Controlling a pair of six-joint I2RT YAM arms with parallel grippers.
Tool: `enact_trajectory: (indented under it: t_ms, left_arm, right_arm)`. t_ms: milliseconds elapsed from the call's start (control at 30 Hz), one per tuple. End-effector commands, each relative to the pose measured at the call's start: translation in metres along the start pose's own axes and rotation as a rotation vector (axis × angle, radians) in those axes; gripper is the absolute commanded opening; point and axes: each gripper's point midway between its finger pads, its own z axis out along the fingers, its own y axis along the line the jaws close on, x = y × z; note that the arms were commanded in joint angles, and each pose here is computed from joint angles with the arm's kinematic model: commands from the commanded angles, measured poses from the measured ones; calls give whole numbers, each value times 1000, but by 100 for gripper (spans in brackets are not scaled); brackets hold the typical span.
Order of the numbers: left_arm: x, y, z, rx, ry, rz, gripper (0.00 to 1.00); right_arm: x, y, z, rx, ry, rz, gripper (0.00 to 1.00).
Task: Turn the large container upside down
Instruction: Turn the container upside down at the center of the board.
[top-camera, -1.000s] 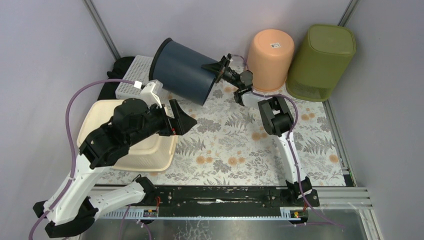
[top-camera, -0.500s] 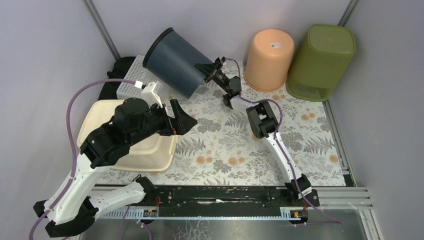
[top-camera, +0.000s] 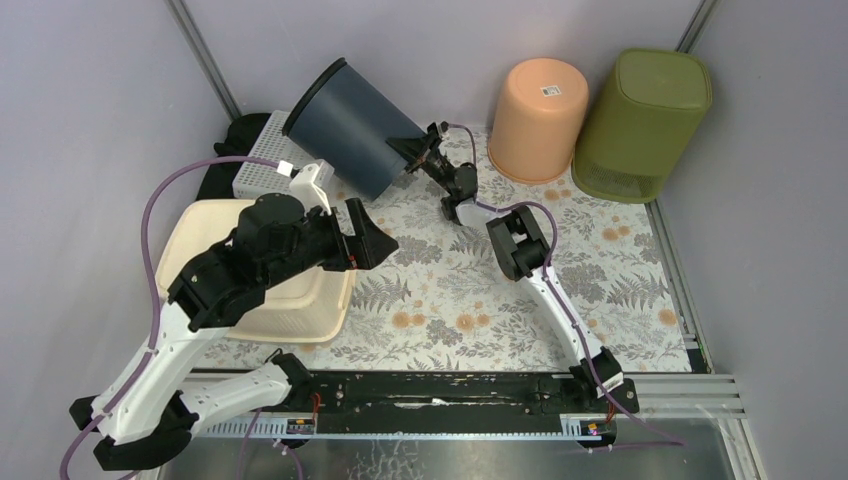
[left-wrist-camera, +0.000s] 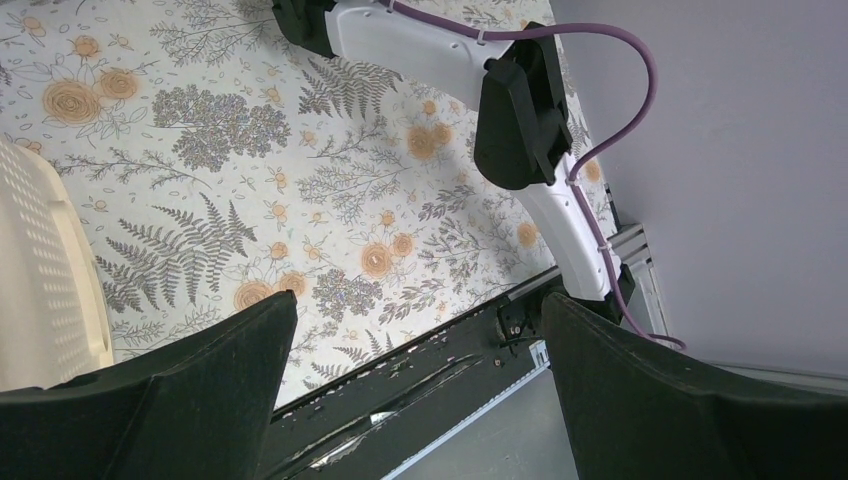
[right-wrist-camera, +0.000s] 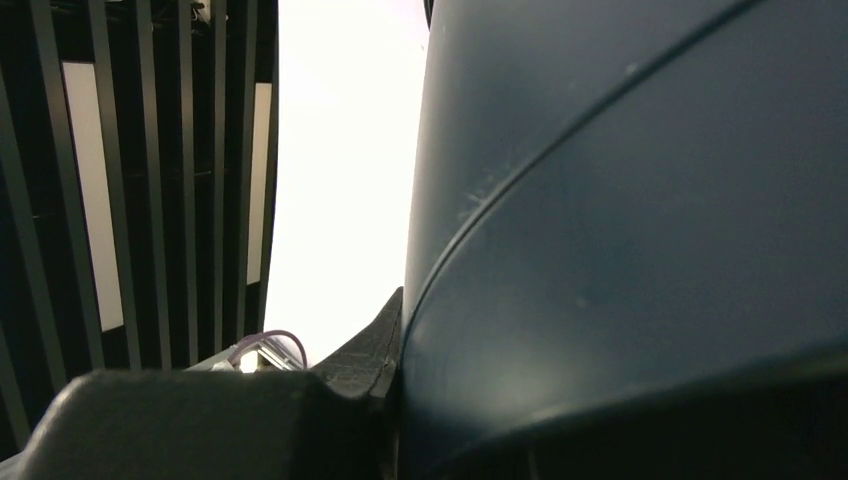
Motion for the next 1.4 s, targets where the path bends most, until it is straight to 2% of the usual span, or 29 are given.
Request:
enact_trajectory:
  t_ms: [0,367,567,700,867,1100,1367]
  left_arm:
    - [-5,-6,0,29,-18,11,100]
    - [-16,-21,2,69,-29,10,100]
    - [-24,-23,10,51,-35,38,100]
    - [-33,-21,17,14,-46,67,100]
    - [-48,-7,31,-95,-67,109,100]
    - [-93,52,71,-269,-95,75,100]
    - [-180,148,77,-470,-235,-34,100]
  right_arm:
    - [48,41,4,-174,132,-100,0]
    - [64,12,-29,53,179,-139,0]
    - [69,2,-54,149,191,-138,8]
    - [73,-5,-72,206,195,-131,17]
    - [80,-6,-90,262,194,-135,19]
    - [80,-8,-113,320,189,-136,17]
    - [79,-7,-117,329,203,-133,16]
